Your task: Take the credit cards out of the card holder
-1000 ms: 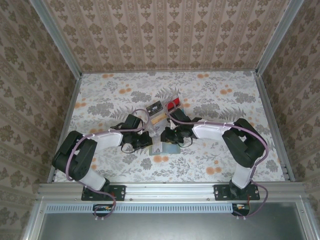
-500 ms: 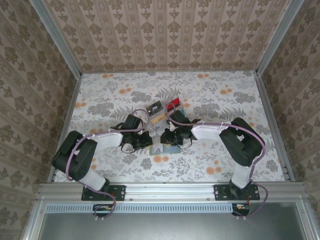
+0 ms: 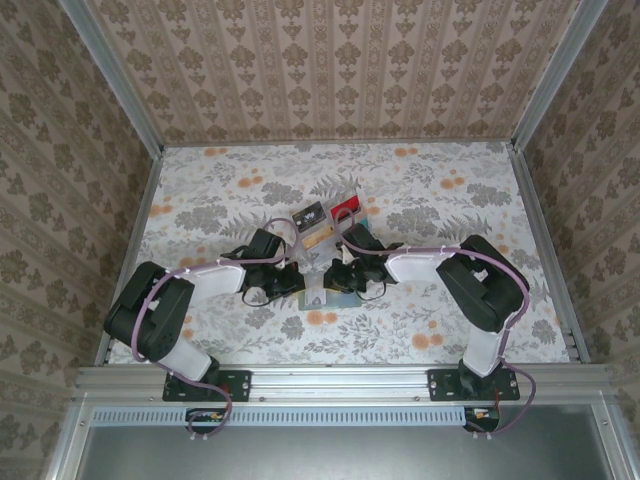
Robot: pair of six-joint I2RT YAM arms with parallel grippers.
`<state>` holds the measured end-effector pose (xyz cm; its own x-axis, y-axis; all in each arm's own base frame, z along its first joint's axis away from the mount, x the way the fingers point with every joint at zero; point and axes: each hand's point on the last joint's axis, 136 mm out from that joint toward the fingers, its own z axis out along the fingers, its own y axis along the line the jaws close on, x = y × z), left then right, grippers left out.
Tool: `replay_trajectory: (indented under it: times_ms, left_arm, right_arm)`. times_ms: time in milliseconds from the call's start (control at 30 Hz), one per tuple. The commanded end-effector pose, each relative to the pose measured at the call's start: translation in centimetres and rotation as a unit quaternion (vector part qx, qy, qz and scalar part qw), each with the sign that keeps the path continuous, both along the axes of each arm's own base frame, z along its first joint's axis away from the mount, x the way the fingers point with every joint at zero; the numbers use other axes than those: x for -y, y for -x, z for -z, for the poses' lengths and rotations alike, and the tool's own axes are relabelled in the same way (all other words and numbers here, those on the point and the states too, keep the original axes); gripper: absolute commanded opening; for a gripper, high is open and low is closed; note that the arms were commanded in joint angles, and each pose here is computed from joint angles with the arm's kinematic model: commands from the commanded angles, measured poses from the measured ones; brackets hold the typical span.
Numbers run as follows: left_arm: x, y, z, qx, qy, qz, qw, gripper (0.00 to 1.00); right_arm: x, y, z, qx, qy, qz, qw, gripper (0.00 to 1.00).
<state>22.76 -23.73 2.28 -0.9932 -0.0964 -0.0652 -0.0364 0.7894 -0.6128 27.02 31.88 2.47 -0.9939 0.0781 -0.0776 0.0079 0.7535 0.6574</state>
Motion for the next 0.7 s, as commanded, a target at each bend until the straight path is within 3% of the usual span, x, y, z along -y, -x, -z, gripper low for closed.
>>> replay_trajectory:
  times_ms: [0,400,667]
  left_arm:
    - [-2.1,2.2,2.9,-0.04,-0.055,0.006,0.998,0.07]
    - [-2.5,2.3,2.7,-0.036,-0.065,0.012,0.997,0.09]
    - [-2.5,2.1,2.7,-0.036,-0.064,0.012,0.997,0.09]
  right_arm:
    - [-0.5,-0.1,-1.1,0.019,-0.022,0.001,1.0,0.11]
    - [1.3,-0.4,-2.1,0.042,-0.024,0.024,0.999,0.03]
    - [1.1,0.2,-1.7,0.024,-0.042,0.015,0.999,0.08]
